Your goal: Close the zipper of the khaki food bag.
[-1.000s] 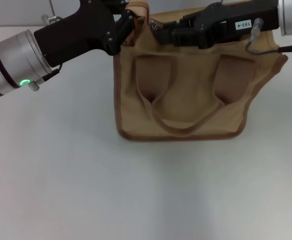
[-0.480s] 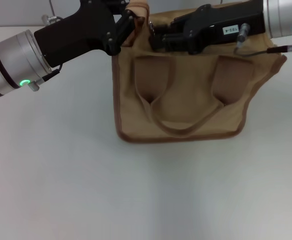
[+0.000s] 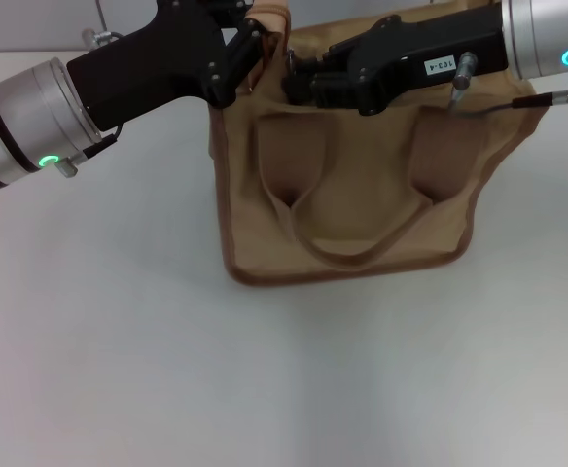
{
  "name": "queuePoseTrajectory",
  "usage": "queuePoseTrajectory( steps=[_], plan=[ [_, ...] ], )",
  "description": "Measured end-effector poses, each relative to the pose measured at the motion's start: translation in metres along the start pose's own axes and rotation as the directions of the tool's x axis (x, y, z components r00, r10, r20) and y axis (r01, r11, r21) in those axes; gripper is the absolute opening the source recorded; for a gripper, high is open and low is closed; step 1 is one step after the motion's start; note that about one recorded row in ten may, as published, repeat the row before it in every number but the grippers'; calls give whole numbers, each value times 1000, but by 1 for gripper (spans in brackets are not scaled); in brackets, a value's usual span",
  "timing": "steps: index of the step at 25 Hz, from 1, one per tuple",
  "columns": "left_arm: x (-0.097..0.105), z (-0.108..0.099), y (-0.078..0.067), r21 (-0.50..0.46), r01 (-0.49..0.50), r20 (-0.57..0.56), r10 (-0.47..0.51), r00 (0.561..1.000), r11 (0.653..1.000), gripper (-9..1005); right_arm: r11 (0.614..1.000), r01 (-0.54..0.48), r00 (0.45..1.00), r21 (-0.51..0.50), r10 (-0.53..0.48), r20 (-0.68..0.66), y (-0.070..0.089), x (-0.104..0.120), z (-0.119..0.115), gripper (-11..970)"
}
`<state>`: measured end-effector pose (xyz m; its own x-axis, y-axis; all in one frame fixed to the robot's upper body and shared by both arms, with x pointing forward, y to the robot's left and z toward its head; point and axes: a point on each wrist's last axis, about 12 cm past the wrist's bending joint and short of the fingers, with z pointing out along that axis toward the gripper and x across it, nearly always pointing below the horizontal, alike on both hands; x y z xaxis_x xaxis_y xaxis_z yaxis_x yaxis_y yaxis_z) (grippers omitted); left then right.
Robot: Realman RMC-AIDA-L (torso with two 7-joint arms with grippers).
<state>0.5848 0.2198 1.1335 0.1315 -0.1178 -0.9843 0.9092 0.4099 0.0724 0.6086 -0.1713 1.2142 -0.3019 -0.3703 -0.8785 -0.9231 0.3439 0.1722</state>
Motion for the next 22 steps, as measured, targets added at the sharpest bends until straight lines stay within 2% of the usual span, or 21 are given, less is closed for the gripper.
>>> queuePoseTrajectory(
  steps=[2, 7, 10, 22],
  plan=[
    [0, 0, 0, 0, 0, 1, 0, 1000, 1000, 35, 1000, -5, 1000, 1, 5, 1, 0, 0, -1, 259],
    [0, 0, 0, 1, 2, 1, -2, 1000, 1000, 35, 1000, -14, 1000, -18, 14, -8, 4, 1, -4, 161],
    [0, 0, 0, 1, 3, 1, -3, 1000, 1000, 35, 1000, -24, 1000, -13, 24, -3, 4, 1, -8, 37],
    [0, -1, -1, -5, 7, 10, -7, 1000, 1000, 36, 994, -109, 994, 0, 109, 13, 3, 3, -14, 16]
  ],
)
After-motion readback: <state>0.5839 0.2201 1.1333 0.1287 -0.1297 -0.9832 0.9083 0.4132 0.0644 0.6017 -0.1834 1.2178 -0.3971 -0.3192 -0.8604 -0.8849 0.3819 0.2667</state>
